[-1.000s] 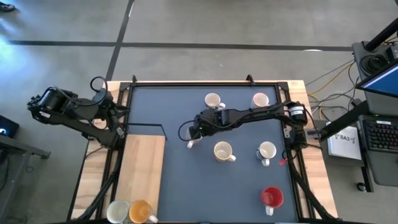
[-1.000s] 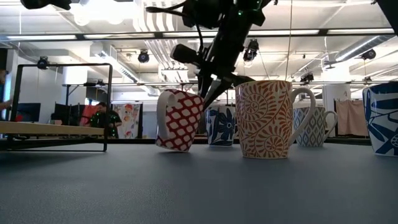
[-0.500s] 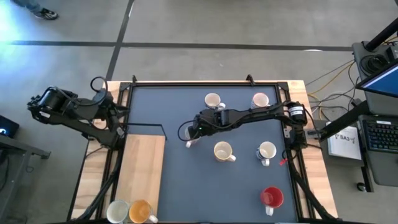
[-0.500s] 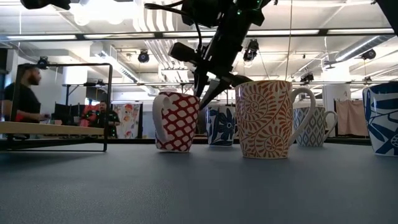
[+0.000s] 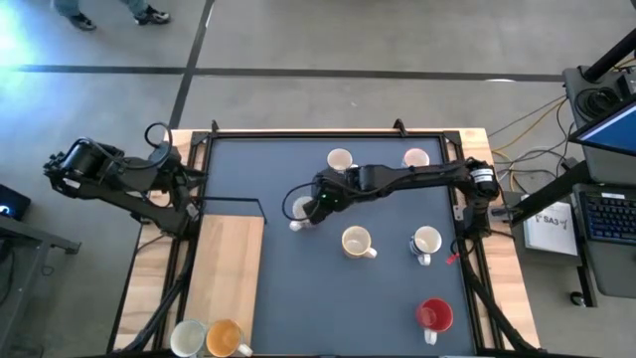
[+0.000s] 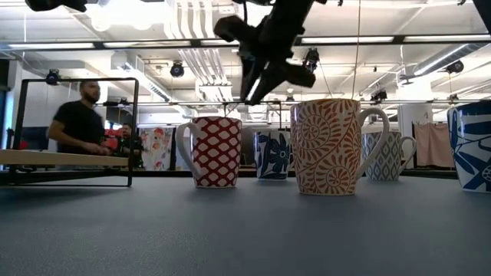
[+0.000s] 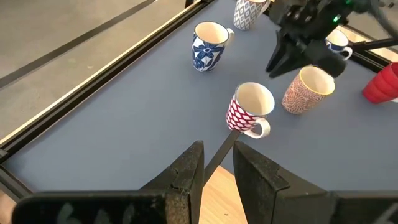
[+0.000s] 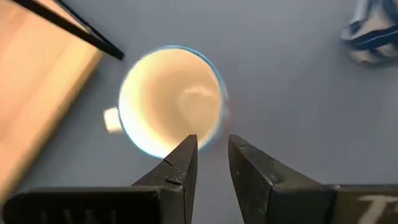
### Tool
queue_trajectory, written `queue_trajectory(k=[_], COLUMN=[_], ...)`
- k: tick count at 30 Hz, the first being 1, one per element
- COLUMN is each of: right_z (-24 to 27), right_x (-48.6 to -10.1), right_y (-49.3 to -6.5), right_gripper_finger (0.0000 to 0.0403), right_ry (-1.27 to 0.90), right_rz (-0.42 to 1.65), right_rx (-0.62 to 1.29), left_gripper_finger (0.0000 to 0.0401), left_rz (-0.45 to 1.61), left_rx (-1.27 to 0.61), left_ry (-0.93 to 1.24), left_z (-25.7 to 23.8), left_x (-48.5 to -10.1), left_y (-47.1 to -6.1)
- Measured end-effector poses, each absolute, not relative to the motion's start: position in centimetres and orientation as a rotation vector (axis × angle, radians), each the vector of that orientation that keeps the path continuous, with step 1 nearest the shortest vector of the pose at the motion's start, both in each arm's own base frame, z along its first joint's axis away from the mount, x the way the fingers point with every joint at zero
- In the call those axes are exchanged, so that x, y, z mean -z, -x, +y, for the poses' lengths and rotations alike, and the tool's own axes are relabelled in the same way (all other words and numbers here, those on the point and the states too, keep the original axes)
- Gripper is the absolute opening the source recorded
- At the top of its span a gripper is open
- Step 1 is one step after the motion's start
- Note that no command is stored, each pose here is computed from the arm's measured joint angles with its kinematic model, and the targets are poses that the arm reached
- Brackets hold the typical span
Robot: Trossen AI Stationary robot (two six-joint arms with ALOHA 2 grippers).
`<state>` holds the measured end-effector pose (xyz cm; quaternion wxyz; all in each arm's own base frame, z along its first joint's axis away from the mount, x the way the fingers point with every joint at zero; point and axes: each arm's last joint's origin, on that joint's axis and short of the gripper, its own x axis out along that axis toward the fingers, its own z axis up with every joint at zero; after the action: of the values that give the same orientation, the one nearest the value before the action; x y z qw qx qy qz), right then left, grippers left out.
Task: Place coffee mugs
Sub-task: Adjust the patterned brown mug
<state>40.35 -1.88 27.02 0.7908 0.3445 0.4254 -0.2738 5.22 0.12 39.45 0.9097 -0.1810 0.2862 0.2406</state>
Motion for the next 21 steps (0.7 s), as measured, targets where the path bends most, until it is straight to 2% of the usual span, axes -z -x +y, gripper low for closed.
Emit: queue_trajectory(k=[5,11,21], right_z=[-1.2,-0.4,0.1], right_x=[-28.9,-28.9,-28.6], right_y=[-38.2,-35.8,-36.0], right_gripper_finger=[0.0070,0.0073,0.0129], right_ry=[-0.620,-0.504,-0.540], right_rz=[1.176,1.445,1.463], right_rx=[0.480,0.457,0.334], left_gripper_finger=[0.0068,0.0068,0.0068], left_rz=[0.598,0.598,0.598], left_rx=[-0.484,-0.483,-0.484], left_ry=[0.379,0.379,0.382], left_z=[0.1,0.1,0.1], left_x=[-39.4,-39.4,-39.4], left_y=[-5.2,-5.2,-5.2])
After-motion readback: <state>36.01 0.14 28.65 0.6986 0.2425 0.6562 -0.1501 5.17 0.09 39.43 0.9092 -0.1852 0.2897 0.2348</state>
